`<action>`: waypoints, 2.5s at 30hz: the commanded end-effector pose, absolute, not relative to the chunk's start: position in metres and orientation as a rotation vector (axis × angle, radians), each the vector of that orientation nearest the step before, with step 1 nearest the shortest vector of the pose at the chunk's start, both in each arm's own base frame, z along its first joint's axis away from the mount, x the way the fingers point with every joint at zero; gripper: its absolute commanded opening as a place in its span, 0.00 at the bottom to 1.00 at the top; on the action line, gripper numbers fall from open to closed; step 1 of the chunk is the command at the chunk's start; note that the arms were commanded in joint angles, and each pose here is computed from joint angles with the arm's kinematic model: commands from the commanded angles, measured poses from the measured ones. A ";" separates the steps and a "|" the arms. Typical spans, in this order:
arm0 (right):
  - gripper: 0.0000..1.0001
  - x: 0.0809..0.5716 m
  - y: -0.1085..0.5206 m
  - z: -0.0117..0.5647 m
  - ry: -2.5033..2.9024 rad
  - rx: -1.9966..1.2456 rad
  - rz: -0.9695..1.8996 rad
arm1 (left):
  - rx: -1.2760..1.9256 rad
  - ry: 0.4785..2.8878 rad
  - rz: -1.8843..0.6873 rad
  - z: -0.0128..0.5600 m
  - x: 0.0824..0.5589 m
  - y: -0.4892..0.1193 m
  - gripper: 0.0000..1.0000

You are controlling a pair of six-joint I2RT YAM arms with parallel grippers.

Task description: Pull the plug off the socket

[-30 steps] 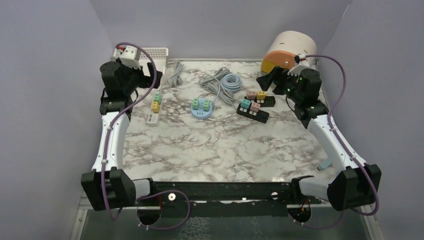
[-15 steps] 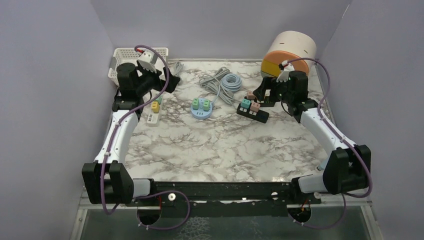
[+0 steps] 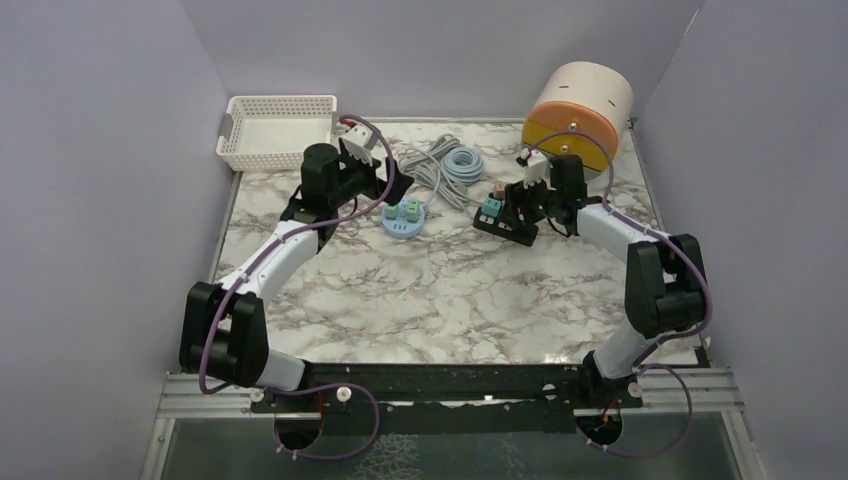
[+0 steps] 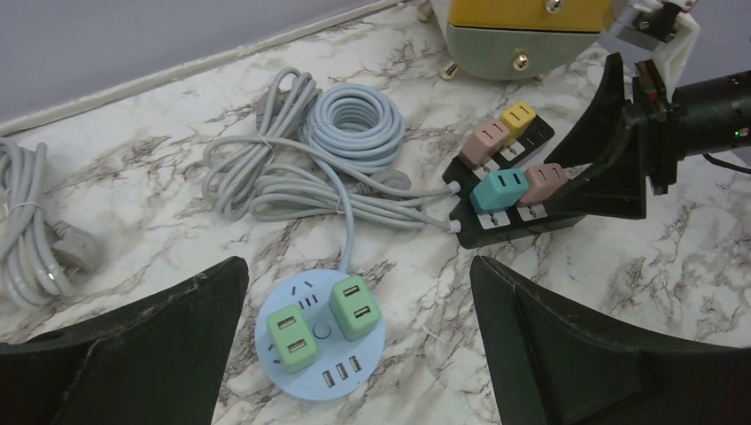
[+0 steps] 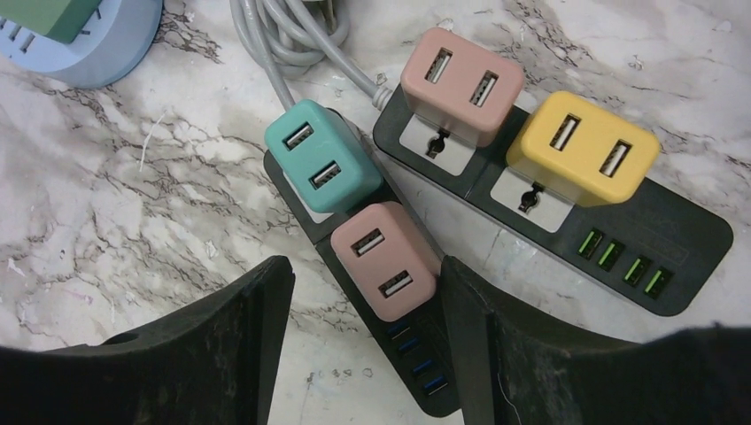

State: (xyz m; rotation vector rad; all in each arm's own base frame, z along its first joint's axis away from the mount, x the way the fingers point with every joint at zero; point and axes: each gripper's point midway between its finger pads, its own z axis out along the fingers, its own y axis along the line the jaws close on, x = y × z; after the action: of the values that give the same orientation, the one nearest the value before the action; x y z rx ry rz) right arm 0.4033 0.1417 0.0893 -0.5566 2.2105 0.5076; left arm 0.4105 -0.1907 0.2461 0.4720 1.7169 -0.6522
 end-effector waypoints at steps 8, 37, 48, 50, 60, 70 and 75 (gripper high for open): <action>0.53 0.406 0.156 0.059 2.211 -0.666 0.521 | 0.483 1.707 -0.723 0.230 0.394 -0.236 0.99; 0.01 0.364 0.240 0.168 1.962 -0.399 1.200 | 0.197 1.698 -1.206 0.174 0.386 -0.339 0.99; 0.01 0.354 0.245 0.189 1.905 -0.463 1.259 | 0.112 1.770 -1.252 0.151 0.393 -0.345 0.90; 0.01 0.353 0.244 0.193 1.892 -0.472 1.251 | 0.101 1.796 -1.279 0.145 0.394 -0.350 0.71; 0.01 0.355 0.232 0.217 1.872 -0.498 1.106 | 0.069 1.852 -1.216 0.137 0.409 -0.354 0.00; 0.01 0.354 0.183 0.292 1.701 -0.325 0.913 | 0.008 1.940 -0.960 0.115 0.437 -0.335 0.00; 0.01 0.344 0.177 0.311 1.636 -0.343 0.975 | -0.003 1.938 -0.920 0.114 0.440 -0.330 0.00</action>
State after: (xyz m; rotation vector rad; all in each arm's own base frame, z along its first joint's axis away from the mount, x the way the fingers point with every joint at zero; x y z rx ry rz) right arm 0.3493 0.1755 0.2965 -0.3195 1.6913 0.8979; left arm 0.4210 -0.3480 0.1171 0.0384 1.9526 -1.0586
